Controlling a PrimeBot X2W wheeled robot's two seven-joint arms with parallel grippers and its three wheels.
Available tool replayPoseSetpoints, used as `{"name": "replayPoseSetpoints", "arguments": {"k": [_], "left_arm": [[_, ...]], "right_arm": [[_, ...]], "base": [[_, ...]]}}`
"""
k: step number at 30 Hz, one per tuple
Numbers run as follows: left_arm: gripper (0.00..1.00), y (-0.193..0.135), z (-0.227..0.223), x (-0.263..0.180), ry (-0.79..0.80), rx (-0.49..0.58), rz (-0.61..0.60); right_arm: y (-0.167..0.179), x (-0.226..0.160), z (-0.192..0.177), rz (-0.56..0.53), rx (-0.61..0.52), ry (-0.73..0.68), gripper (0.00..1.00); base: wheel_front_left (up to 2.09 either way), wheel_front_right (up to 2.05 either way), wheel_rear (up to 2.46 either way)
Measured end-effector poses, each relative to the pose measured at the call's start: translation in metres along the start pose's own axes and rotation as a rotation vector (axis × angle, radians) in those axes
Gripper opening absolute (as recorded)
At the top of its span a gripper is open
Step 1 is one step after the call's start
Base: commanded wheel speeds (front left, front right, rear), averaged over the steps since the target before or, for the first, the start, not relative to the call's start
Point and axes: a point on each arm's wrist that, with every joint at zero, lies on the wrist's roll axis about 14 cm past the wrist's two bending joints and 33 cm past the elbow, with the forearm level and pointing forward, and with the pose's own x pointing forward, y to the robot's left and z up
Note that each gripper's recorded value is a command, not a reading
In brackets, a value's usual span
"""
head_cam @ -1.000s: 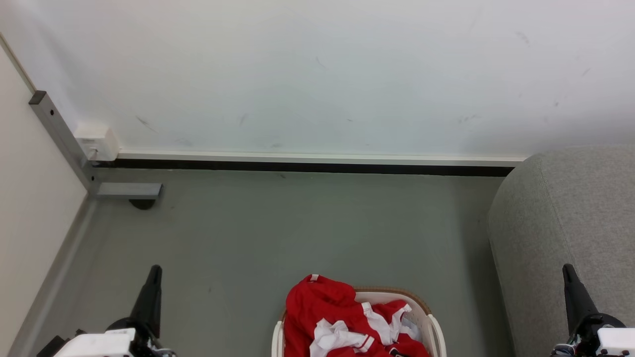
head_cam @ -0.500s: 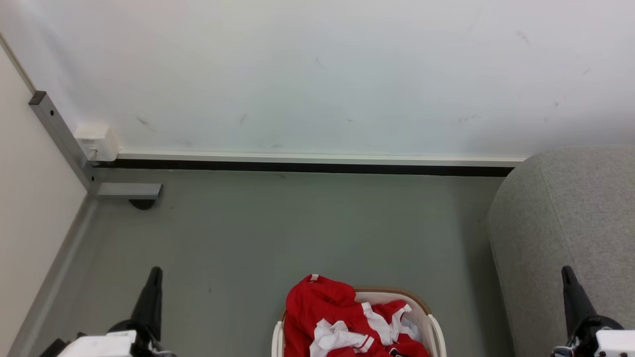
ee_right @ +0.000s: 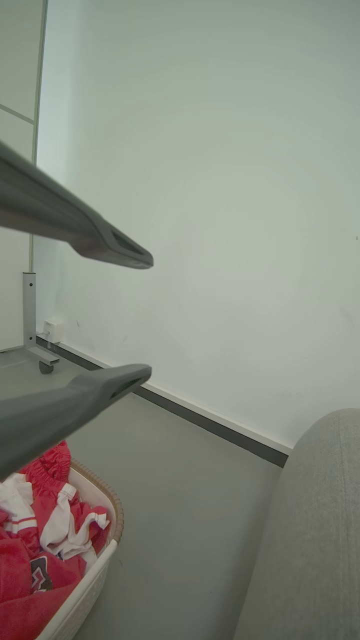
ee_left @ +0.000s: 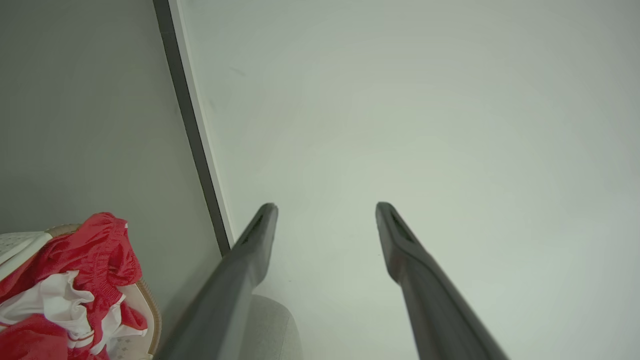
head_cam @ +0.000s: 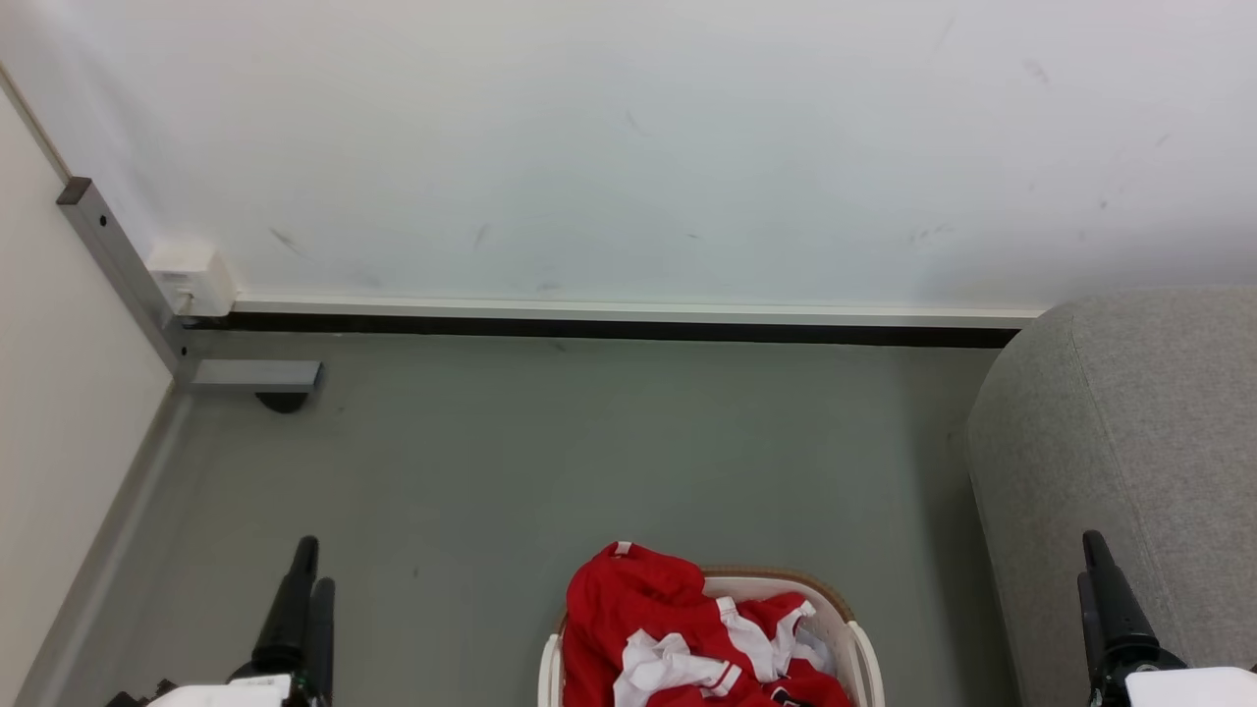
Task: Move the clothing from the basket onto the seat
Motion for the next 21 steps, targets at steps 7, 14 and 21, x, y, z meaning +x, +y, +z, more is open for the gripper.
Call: {"name": "replayPoseSetpoints", "arguments": {"k": [7, 14, 21], "left_arm": [[1.0, 0.002, 0.001, -0.002, -0.01, 0.127, 0.008], [1.0, 0.0, 0.004, -0.003, -0.023, 0.293, 0.002], [1.0, -0.007, 0.008, -0.005, -0.041, 0.453, -0.017]], "right_arm": [[0.006, 0.002, -0.01, 0.017, -0.168, 0.021, 1.0], [0.011, 0.003, -0.021, 0.039, -0.348, 0.048, 1.0], [0.012, 0.003, -0.032, 0.054, -0.518, 0.075, 1.0]], "base": [[0.0, 0.0, 0.0], [0.0, 0.0, 0.0], [0.0, 0.0, 0.0]]}}
